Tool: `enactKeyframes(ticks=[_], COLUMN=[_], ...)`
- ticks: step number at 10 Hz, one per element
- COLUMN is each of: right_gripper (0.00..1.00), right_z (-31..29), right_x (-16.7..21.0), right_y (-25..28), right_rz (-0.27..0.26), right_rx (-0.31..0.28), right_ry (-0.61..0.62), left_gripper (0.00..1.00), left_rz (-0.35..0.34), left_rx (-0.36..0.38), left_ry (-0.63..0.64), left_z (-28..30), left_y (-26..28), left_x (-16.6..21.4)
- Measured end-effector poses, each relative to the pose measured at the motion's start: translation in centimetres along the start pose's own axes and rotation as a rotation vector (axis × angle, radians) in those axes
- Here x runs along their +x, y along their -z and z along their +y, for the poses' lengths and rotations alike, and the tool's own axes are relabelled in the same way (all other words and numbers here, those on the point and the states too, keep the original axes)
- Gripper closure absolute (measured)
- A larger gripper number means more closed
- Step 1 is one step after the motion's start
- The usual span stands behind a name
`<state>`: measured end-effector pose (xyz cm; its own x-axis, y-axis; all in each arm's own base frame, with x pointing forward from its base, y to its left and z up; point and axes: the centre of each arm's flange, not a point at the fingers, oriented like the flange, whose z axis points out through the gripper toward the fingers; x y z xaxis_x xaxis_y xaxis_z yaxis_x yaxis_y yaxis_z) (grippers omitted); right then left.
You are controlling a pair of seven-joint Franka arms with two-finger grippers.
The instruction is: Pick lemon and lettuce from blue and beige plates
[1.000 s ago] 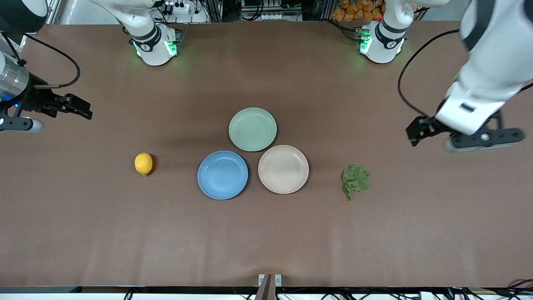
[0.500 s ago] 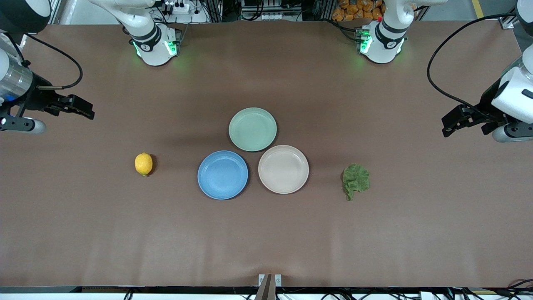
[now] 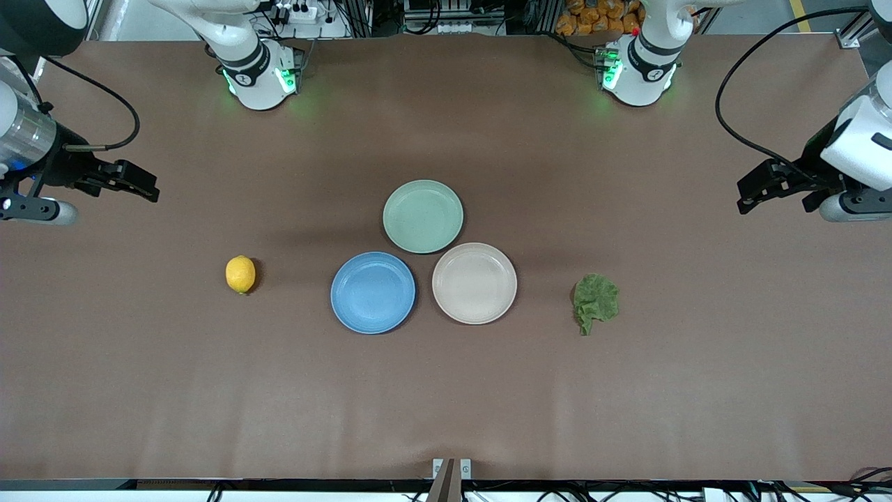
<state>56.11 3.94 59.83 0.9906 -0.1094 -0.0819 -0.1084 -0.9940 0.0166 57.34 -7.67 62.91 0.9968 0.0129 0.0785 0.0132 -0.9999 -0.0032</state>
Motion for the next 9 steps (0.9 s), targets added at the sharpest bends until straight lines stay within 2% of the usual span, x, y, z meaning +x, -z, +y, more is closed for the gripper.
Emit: enactKeyframes(ticks=[9], right_gripper=[0.00], right_z=[-0.13], right_x=[0.30], right_y=[-0.72], right_rz=[0.010], right_rx=[0.002], right_ry=[0.013], left_gripper=[0.00], left_rz=[-0.016], left_rx=[0.003], left_ry=[0.010], left_z=[-0.58], left_y=[-0.42], left_x=[-0.03])
